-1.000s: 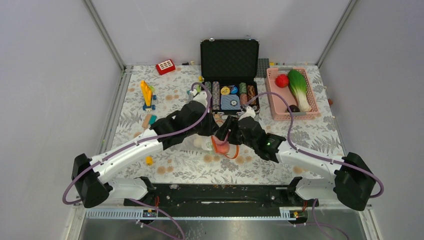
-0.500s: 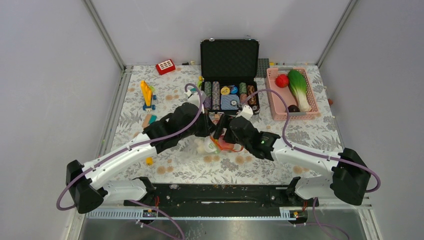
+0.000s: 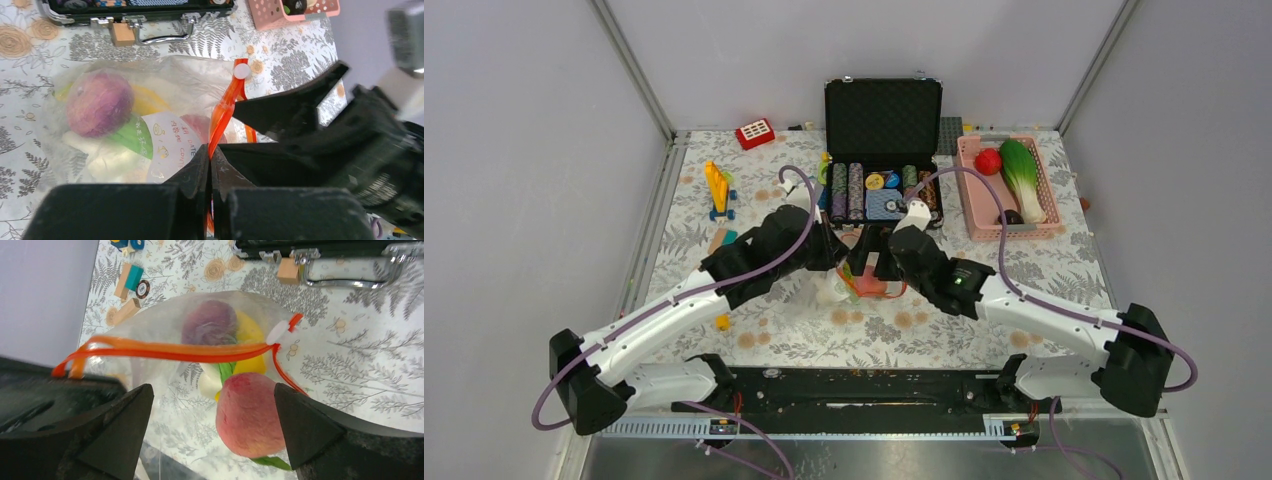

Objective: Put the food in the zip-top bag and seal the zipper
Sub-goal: Place the fake vegetable in the zipper food storage bag, then pick up the fake fruit from the bin.

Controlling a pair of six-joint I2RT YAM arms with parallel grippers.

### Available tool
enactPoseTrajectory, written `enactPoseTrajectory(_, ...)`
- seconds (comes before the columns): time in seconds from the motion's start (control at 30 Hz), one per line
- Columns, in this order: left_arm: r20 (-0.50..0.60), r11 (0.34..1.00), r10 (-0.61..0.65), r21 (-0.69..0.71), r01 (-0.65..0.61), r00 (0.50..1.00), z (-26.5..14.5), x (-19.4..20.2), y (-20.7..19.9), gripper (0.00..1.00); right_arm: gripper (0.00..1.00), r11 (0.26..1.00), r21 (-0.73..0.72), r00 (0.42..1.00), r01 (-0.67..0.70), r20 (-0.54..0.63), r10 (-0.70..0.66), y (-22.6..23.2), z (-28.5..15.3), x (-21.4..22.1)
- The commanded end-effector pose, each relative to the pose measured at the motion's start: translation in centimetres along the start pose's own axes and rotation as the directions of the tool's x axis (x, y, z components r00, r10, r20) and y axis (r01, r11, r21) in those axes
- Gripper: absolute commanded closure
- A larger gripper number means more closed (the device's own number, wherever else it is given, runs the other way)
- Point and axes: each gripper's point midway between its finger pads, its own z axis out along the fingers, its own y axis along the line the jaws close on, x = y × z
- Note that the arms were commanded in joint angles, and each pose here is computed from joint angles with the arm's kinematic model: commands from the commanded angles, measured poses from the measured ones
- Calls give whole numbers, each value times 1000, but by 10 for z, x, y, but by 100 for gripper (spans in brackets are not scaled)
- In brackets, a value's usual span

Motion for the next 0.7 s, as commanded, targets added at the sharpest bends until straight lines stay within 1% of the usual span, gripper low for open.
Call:
enactPoseTrajectory(0.0, 82, 999, -40, -9, 41, 996, 1, -20, 5, 100, 0, 981, -167, 993, 95, 86, -81, 48, -37, -42)
enactPoseTrajectory(0.1, 91, 999, -44, -25, 47, 995, 1, -22, 11, 100, 0, 972, -170, 981, 165, 128, -144, 44, -50, -51)
enactPoseTrajectory(0.13, 92, 999, -44, -28, 47, 995, 1, -22, 12, 100, 0, 971, -147, 975, 187, 147, -166, 39, -53, -55)
enactPoseTrajectory(0.2, 92, 998, -43, -33, 46, 995, 2, -23, 13, 100, 0, 974, -72, 960, 215, 200, -197, 23, -61, -68)
enactPoseTrajectory(0.27, 93, 998, -42, -38, 46, 995, 2, -23, 15, 100, 0, 972, 40, 937, 233, 259, -236, 3, -70, -86)
enactPoseTrajectory(0.33, 92, 998, -38, -45, 43, 995, 2, -23, 16, 100, 0, 958, 128, 913, 258, 291, -285, -14, -81, -103)
enactPoseTrajectory(0.4, 90, 998, -36, -51, 41, 995, 3, -23, 17, 100, 0, 942, 205, 901, 266, 294, -319, -33, -89, -122)
enactPoseTrajectory(0.47, 91, 998, -35, -54, 40, 995, 3, -23, 18, 100, 0, 932, 254, 909, 260, 261, -325, -52, -93, -135)
enactPoseTrajectory(0.57, 86, 998, -34, -54, 38, 996, 5, -22, 19, 100, 0, 898, 398, 934, 188, 210, -289, -103, -98, -158)
enactPoseTrajectory(0.67, 75, 998, -27, -54, 32, 997, 8, -19, 19, 100, 0, 839, 530, 953, 121, 173, -247, -146, -96, -181)
